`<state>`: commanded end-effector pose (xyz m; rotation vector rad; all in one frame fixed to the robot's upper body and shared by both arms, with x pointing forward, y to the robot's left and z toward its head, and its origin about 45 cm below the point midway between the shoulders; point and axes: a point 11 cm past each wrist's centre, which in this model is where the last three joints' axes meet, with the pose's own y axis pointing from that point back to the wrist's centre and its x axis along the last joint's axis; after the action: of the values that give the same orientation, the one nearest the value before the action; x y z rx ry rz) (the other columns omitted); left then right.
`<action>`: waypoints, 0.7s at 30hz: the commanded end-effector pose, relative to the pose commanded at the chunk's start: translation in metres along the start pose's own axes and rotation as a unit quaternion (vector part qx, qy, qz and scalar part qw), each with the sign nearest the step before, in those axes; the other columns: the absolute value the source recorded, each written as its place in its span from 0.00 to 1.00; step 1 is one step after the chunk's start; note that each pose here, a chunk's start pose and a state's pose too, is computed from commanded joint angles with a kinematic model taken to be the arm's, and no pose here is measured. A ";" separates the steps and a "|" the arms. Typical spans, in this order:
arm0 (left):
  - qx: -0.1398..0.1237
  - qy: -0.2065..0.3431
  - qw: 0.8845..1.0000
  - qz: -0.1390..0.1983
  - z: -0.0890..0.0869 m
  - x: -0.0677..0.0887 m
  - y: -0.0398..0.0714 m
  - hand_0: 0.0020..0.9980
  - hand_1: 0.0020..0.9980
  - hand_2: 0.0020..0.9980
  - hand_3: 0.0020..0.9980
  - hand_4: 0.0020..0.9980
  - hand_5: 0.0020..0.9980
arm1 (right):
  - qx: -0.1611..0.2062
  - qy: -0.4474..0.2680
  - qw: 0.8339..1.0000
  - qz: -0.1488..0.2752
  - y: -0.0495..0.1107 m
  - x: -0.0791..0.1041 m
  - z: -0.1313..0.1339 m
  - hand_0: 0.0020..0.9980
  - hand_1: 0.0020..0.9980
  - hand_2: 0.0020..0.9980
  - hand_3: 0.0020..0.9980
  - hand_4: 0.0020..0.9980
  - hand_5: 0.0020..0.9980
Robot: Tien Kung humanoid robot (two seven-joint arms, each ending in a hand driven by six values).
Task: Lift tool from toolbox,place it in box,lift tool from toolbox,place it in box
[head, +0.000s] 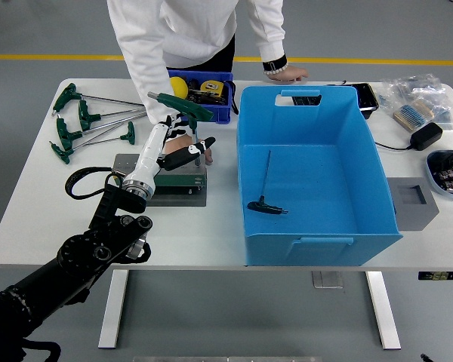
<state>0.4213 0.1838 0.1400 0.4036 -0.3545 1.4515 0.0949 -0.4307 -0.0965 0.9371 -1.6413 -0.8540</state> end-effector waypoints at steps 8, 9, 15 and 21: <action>-0.004 0.003 1.000 0.003 0.004 0.002 -0.002 0.75 0.75 0.79 0.87 1.00 0.54 | 0.003 0.000 1.000 0.001 0.000 0.001 -0.003 0.65 0.64 0.71 0.56 0.80 0.75; -0.004 0.003 1.000 0.002 0.004 0.002 -0.002 0.75 0.75 0.79 0.87 1.00 0.53 | 0.003 0.000 1.000 0.001 0.000 0.001 -0.004 0.65 0.64 0.71 0.56 0.80 0.75; -0.001 0.003 1.000 0.001 0.001 0.001 -0.001 0.75 0.75 0.79 0.87 1.00 0.53 | 0.003 0.001 1.000 0.001 0.000 0.002 -0.003 0.65 0.64 0.71 0.56 0.80 0.75; 0.006 -0.003 1.000 0.000 -0.001 0.002 -0.001 0.75 0.75 0.79 0.87 1.00 0.53 | 0.002 0.001 1.000 0.001 0.000 0.002 -0.002 0.65 0.64 0.71 0.56 0.80 0.75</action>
<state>0.4223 0.1858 0.1396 0.4170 -0.3513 1.4539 0.0963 -0.4324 -0.0956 0.9391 -1.6417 -0.8496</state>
